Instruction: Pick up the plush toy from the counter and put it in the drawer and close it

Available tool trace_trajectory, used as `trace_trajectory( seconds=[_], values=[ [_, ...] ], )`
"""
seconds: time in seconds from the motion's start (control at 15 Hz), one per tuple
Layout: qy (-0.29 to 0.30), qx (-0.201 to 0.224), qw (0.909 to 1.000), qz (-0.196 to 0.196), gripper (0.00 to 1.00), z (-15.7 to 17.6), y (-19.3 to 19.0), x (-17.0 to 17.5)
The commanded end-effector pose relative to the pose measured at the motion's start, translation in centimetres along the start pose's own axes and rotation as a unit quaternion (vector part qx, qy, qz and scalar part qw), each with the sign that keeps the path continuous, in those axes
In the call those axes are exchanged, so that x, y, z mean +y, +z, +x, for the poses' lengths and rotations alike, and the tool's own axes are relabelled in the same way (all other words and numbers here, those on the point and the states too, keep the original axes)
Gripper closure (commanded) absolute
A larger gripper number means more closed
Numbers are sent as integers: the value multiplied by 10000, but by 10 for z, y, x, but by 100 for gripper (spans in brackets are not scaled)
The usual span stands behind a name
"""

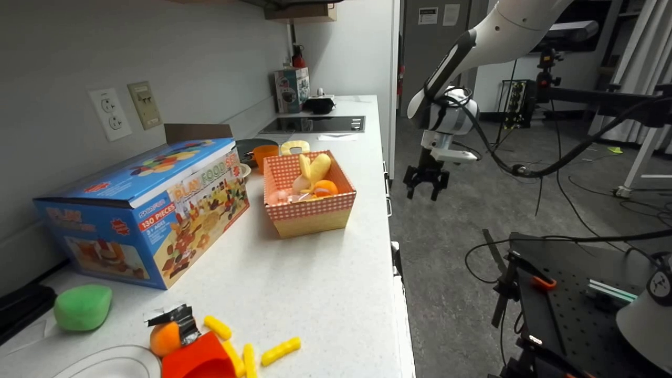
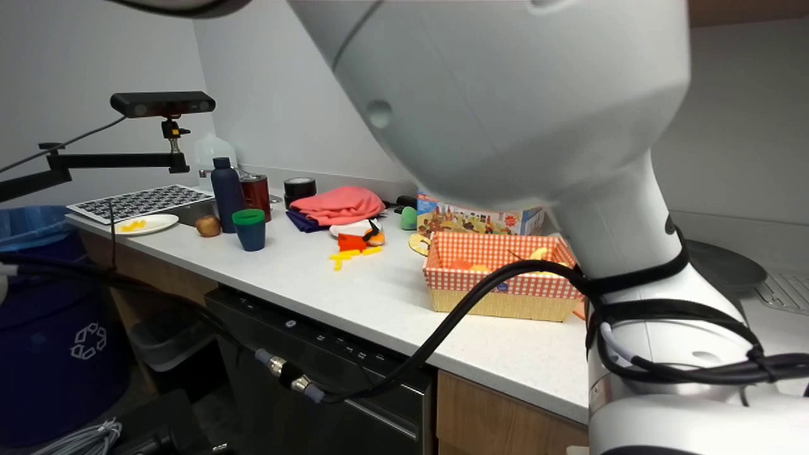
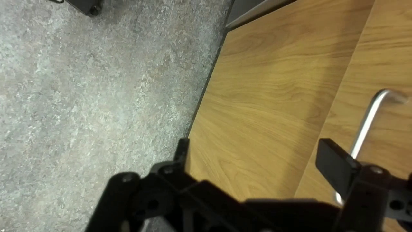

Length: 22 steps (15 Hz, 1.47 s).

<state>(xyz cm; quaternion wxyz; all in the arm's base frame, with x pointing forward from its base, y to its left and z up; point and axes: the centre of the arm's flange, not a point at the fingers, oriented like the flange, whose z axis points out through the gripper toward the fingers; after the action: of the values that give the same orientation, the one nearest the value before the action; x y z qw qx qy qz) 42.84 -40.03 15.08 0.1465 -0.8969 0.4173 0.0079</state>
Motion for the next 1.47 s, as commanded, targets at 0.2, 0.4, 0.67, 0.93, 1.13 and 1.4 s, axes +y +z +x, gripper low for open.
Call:
trace_trajectory(
  seconds=[0.2,0.4,0.67,0.93,1.13,1.4],
  values=[
    [-248,-735,9961,416,0,-36,-33,-6],
    [-329,-897,9943,469,0,2,24,-42],
    [-381,-964,9939,367,0,-16,28,-48],
    [-389,-956,9941,346,0,-10,34,-48],
    [-388,-941,9942,347,0,-9,33,-48],
    [-93,-580,9946,858,0,-5,37,-62]
  ],
)
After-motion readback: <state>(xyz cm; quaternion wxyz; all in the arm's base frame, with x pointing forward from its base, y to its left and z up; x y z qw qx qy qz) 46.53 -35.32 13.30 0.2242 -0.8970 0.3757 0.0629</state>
